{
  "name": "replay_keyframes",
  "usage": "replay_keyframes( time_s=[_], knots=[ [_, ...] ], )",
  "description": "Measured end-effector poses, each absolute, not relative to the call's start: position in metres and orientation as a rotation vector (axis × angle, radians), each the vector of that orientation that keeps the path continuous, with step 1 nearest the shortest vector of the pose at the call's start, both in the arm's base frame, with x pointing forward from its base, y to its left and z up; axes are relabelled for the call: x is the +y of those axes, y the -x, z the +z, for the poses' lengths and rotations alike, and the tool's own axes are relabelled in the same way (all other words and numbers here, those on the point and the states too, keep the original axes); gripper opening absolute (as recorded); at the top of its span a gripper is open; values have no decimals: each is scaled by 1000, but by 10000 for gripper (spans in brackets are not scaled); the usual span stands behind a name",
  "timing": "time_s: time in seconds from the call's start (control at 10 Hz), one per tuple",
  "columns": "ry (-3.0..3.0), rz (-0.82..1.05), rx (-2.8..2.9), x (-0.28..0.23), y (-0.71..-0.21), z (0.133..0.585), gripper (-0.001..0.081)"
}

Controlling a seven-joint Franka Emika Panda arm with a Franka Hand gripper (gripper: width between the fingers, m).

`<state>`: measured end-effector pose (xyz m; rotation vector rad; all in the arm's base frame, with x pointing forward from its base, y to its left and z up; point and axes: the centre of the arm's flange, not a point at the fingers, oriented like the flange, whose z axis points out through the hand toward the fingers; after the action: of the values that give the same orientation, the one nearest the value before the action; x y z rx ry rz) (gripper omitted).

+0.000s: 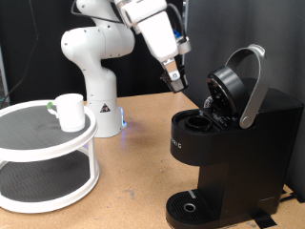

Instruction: Make a cup of coffee with the keurig machine

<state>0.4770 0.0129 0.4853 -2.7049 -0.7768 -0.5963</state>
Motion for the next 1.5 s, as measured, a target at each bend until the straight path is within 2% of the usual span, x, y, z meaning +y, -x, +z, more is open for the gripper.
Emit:
replay_keyframes(
  time_s=[0.6,1.5],
  knots=[
    [2702,-584,-807,25,-484,485,474],
    [2710,-549,-865,54,-483,445,474]
  ],
)
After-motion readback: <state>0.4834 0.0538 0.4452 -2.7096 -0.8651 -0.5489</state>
